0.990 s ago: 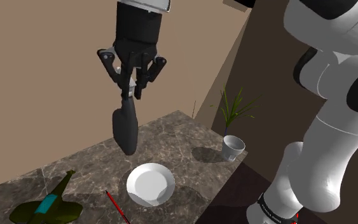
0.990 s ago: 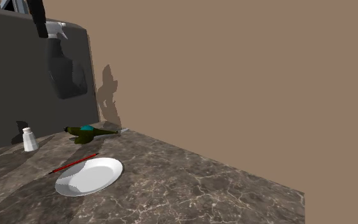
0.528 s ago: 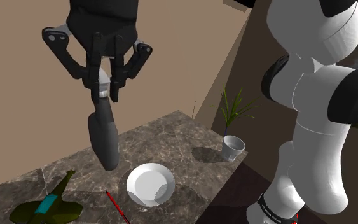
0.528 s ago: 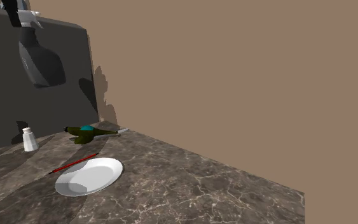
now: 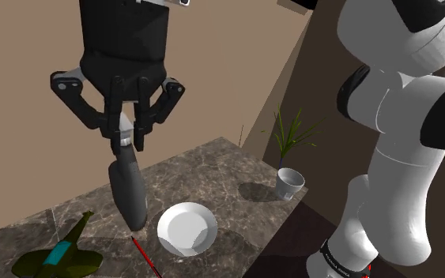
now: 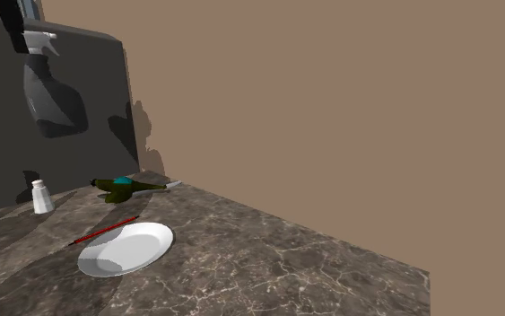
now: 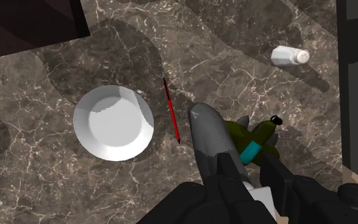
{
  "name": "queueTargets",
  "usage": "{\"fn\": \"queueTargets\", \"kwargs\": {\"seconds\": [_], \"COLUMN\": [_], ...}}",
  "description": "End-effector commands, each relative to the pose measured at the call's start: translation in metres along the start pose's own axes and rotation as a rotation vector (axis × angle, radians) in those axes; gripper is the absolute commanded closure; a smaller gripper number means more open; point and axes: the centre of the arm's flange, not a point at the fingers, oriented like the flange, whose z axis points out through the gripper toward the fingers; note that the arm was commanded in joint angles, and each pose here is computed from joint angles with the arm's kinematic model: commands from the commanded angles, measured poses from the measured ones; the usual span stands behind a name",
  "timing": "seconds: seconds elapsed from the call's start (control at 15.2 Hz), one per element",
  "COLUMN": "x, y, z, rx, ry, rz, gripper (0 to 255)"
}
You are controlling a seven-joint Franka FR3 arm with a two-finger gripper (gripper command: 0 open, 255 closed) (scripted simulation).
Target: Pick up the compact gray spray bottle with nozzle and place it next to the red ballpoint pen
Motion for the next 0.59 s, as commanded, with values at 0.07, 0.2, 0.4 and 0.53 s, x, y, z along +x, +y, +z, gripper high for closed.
{"fn": "queueTargets", "kwargs": {"seconds": [0.07, 0.2, 0.4, 0.53], "x": [-0.001, -0.001, -0.002, -0.003], "y": [0.001, 0.002, 0.003, 0.003], "z": [0.017, 0.027, 0.043, 0.054], "rx": [0.001, 0.001, 0.001, 0.001], "ry": [0.0, 0.0, 0.0, 0.0], "rz": [0.001, 0.001, 0.001, 0.001], "gripper": [255, 255, 255, 255]}}
